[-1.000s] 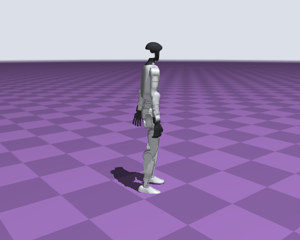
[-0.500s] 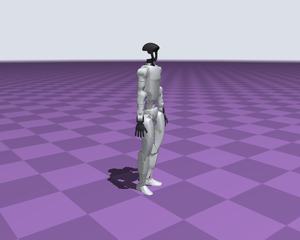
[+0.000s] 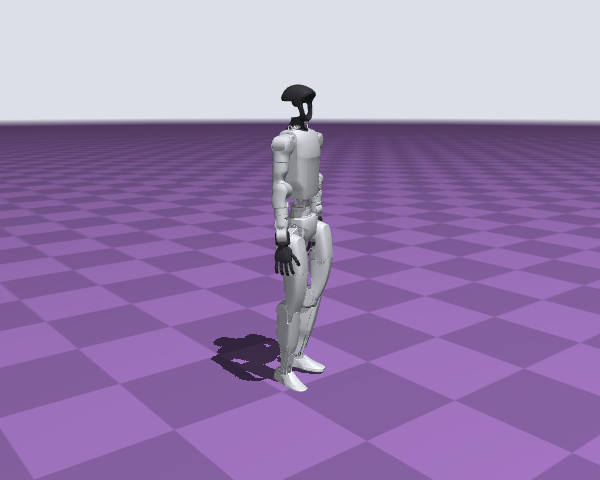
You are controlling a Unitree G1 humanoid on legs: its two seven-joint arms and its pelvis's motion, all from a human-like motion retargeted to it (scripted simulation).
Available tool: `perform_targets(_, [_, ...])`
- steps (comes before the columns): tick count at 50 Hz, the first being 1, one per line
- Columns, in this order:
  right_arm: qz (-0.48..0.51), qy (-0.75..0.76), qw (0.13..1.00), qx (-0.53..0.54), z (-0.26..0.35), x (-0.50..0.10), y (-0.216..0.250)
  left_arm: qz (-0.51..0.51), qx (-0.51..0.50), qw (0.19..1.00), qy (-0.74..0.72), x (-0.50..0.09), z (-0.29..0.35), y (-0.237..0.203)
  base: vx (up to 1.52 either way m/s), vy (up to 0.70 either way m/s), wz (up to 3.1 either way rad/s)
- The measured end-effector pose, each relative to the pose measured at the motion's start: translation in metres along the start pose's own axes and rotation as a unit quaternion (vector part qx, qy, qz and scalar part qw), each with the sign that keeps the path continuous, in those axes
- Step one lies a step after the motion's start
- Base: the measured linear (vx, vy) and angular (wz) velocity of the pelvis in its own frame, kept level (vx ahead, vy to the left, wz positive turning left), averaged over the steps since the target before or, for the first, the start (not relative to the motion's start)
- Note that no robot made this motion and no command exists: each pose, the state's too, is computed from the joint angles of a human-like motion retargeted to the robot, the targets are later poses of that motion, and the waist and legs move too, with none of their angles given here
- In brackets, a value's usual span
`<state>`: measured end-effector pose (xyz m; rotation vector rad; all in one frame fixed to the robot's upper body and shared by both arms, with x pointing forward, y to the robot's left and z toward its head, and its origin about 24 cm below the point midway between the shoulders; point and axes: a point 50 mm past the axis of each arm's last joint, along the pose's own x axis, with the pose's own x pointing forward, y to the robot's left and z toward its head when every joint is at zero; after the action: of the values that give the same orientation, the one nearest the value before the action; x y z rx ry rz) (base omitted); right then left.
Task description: In place motions
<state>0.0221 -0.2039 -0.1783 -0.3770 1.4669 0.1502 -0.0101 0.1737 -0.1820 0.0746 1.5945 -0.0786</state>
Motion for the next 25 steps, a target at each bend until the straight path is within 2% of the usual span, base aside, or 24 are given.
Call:
perform_targets(10, [0.012, 0.001, 0.998, 0.062, 0.002, 0.0, 0.008, 0.027, -0.009, 1.0, 0.01, -0.002, -0.003, 0.017, -0.08, 0.11, -0.06])
perform_targets(18, [0.023, -0.036, 0.999, -0.028, 0.025, 0.001, 0.01, 0.037, -0.035, 0.997, 0.054, -0.005, -0.029, 0.024, -0.18, 0.01, -0.82])
perform_targets(25, [0.025, -0.049, 0.998, -0.035, 0.028, 0.0, 0.012, 0.031, -0.025, 0.997, 0.071, -0.006, -0.038, 0.023, -0.19, -0.09, -1.18])
